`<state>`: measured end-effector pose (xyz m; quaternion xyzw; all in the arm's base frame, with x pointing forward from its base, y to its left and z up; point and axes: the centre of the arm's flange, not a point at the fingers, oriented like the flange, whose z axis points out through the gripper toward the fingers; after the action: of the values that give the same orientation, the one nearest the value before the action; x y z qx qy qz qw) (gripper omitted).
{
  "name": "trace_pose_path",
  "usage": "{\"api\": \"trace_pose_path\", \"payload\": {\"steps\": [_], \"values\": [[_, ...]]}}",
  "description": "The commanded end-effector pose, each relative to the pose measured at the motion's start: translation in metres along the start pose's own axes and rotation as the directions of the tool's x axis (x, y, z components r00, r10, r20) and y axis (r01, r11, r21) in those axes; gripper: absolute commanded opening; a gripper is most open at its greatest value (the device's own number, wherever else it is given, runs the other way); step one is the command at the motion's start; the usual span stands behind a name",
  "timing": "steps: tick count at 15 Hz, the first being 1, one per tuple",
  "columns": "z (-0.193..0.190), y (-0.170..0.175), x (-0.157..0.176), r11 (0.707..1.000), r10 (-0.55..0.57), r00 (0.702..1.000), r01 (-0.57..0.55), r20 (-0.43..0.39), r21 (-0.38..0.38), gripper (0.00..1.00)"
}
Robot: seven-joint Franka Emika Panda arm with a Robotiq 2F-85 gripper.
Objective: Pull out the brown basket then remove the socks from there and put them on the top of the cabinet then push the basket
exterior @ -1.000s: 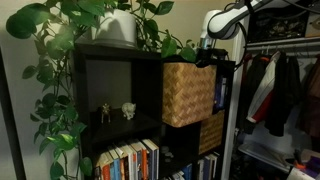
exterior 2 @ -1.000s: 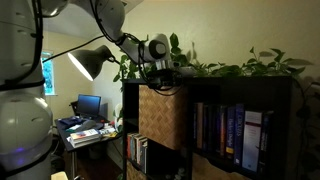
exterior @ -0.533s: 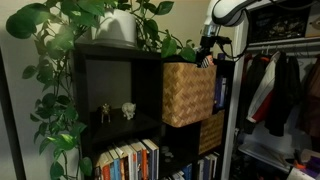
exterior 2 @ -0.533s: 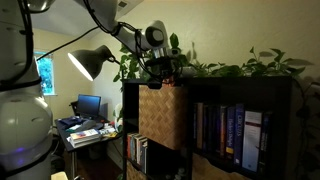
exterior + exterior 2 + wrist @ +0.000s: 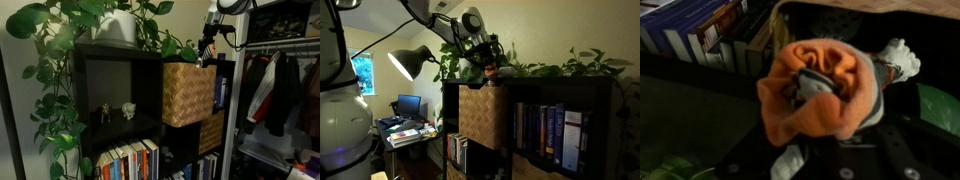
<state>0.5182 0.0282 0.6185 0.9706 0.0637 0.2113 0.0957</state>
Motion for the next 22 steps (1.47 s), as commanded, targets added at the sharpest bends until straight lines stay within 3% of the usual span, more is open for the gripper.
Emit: {"api": "trace_pose_path", "payload": {"steps": [1,10,16,22], "values": [[-0.026,0.01,0.004,0.996,0.049,0.998,-0.052,-0.043,-0.071,0.13],[-0.047,0.029,0.026,0.971,0.138,0.961,-0.179,-0.241,-0.158,0.12],[-0.044,0.023,0.043,0.947,0.217,0.907,-0.285,-0.361,-0.146,0.12],[-0.014,0.016,0.066,0.938,0.254,0.872,-0.327,-0.419,-0.113,0.13]]}}
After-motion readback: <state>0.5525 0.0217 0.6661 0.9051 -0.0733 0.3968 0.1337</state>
